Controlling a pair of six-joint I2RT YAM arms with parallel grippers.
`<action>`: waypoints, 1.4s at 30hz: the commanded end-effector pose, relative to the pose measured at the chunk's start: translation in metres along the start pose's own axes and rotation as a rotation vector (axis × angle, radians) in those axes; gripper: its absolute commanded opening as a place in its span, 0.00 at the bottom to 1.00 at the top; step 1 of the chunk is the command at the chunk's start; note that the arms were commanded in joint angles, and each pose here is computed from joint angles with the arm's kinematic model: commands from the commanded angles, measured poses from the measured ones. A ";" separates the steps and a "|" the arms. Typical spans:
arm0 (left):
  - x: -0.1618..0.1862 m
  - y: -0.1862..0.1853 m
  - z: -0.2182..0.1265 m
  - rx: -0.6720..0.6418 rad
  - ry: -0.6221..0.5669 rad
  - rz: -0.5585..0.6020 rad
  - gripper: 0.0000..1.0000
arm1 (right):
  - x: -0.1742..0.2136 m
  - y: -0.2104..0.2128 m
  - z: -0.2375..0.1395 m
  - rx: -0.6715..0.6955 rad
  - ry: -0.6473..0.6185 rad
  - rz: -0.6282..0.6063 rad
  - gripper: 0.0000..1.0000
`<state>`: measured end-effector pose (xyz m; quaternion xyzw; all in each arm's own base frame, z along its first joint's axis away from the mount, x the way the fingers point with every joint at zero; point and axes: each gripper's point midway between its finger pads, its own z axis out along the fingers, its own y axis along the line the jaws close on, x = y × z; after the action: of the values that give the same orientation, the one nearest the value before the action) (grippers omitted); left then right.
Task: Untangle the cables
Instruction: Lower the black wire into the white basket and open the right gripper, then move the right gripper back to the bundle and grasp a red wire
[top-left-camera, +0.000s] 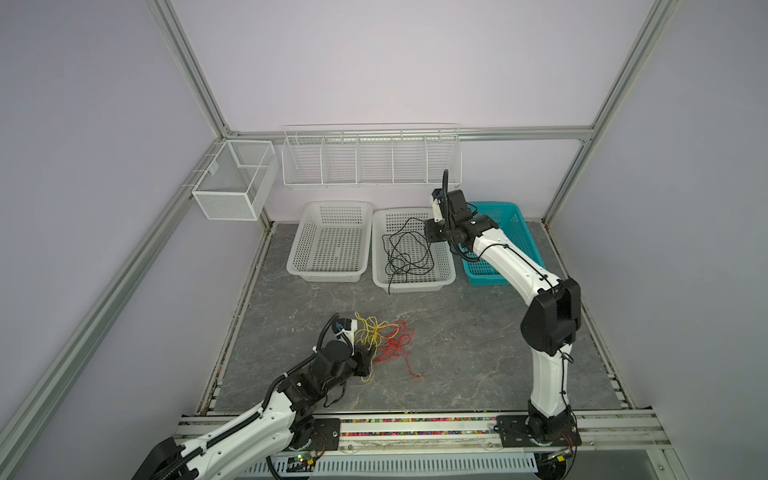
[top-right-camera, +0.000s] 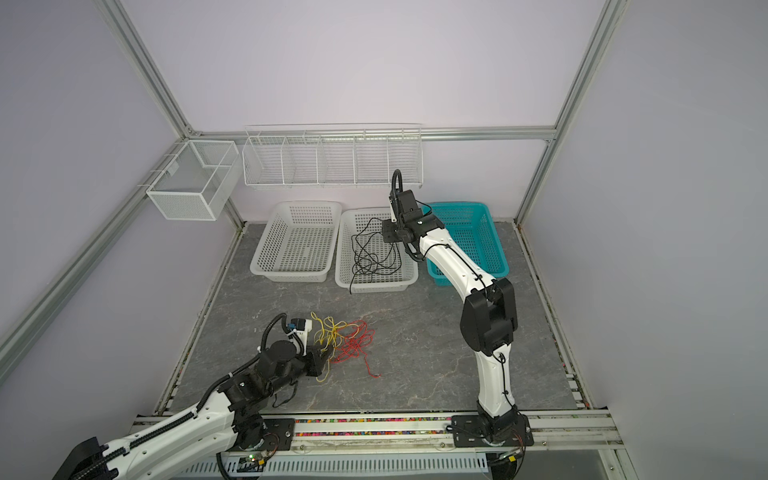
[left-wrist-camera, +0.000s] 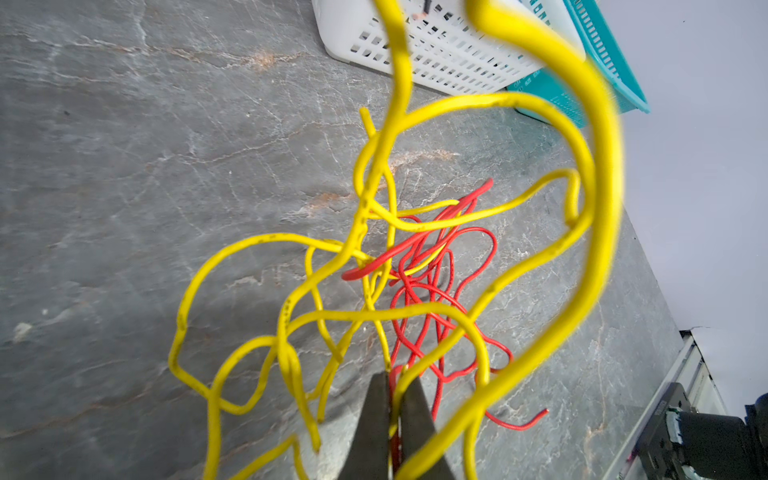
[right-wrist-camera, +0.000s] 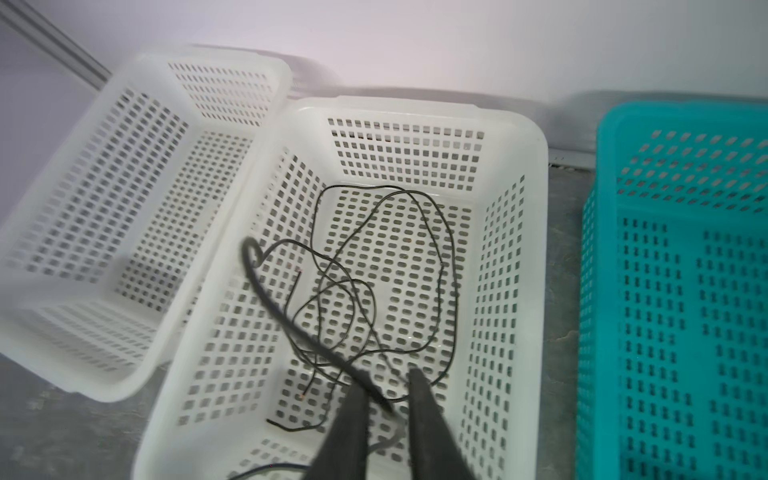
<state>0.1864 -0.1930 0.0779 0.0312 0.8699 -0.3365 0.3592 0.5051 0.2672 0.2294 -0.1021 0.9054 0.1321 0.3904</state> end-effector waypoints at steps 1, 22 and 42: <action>-0.003 -0.002 -0.001 0.010 -0.011 -0.003 0.00 | -0.017 0.005 -0.018 -0.009 -0.037 -0.010 0.34; -0.001 -0.073 -0.021 0.348 0.106 -0.037 0.00 | 0.177 0.080 -0.174 -0.490 0.022 -0.239 0.66; -0.002 -0.097 -0.028 0.415 0.183 -0.035 0.00 | 0.266 0.093 -0.143 -0.577 0.138 -0.265 0.49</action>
<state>0.1402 -0.2448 0.1264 0.1107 0.8270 -0.4931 0.2462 0.2032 0.2831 0.1475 -0.3303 0.8390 0.3154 0.2958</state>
